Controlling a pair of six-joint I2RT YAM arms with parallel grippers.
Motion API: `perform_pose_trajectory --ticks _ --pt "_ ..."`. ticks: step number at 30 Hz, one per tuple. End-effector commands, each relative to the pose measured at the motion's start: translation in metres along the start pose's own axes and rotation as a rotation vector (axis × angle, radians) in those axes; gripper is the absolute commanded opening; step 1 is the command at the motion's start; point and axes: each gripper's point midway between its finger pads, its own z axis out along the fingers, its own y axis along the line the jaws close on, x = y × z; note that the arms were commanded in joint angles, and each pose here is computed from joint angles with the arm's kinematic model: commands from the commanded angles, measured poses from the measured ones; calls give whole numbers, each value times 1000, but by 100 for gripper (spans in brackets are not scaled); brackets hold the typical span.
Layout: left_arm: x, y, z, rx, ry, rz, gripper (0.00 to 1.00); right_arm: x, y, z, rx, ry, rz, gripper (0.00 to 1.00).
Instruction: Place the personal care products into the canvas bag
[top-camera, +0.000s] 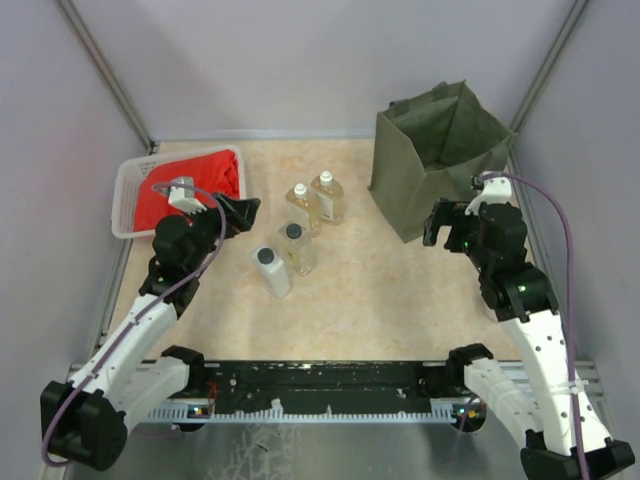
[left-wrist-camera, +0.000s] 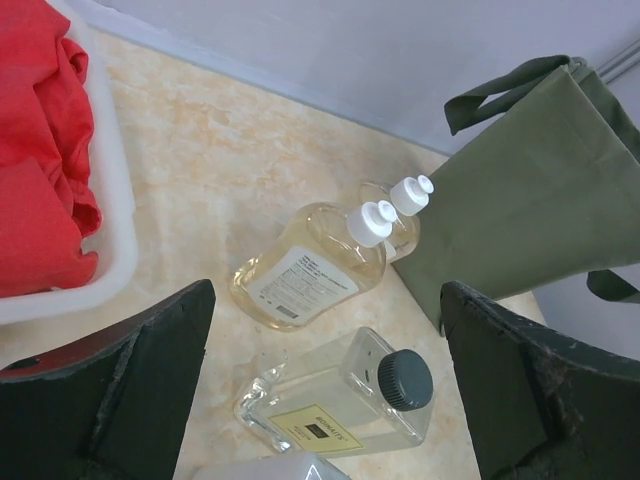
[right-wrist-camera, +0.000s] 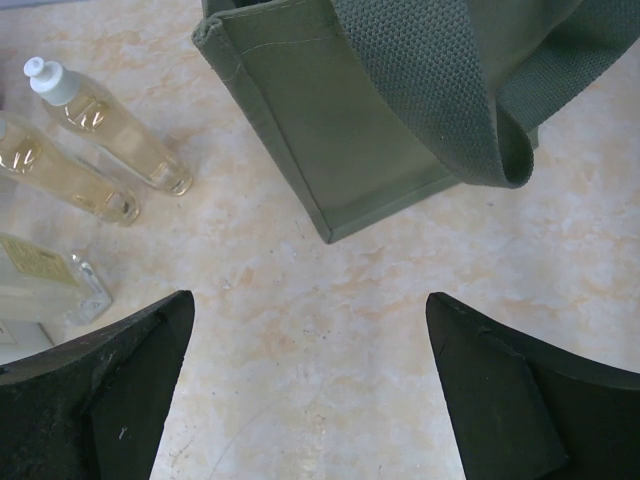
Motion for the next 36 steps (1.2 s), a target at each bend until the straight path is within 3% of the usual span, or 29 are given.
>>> perform_pose_trajectory --ticks 1,4,9,13,21,29,36 --pt "-3 -20 -4 129 -21 118 100 -18 7 0 -23 -44 -13 99" --pt "6 -35 -10 258 10 266 96 -21 5 -2 -12 -29 -28 99" --pt "13 -25 -6 209 74 350 96 -31 10 -4 -35 -55 -29 99" --pt "9 -22 -9 188 57 360 98 -50 26 -5 -112 -96 -42 99" --pt "7 -21 -11 182 45 380 100 -136 70 -8 -299 -342 -126 99" --pt "5 -22 -12 182 44 390 100 -169 75 79 -226 -317 -174 99" --pt "-2 -12 -13 117 31 427 100 -136 66 163 -143 -140 -181 99"
